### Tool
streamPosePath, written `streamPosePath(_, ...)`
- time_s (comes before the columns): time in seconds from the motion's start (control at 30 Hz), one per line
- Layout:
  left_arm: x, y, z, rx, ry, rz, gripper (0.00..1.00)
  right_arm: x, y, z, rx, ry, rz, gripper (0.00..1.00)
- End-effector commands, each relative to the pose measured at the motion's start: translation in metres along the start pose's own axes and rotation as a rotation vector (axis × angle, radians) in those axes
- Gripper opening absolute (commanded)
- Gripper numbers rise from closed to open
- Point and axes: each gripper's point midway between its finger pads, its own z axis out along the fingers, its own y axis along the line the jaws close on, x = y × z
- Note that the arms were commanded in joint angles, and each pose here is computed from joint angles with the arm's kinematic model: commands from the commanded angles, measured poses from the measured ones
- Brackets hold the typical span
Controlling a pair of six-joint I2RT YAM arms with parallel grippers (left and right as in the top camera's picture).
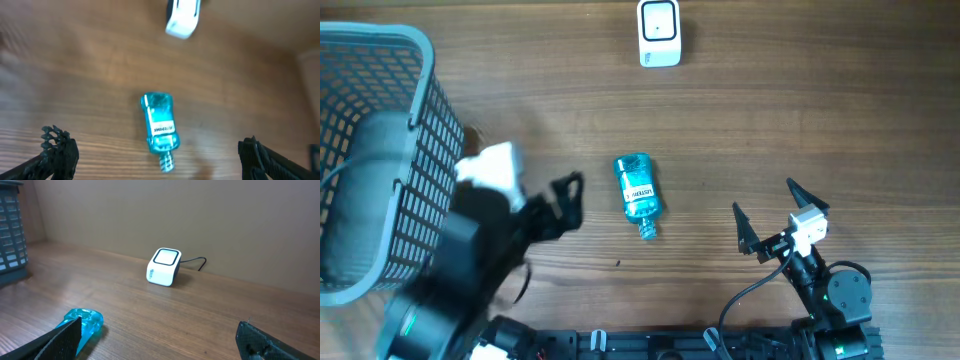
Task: Scan the item barcode
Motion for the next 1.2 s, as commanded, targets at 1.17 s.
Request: streamPosePath(1.17, 0.038, 0.066, -0.071, -0.158, -0.049, 0.024, 1.0, -0.056, 0.063, 0.001, -0.396, 0.17, 0.718, 1.0)
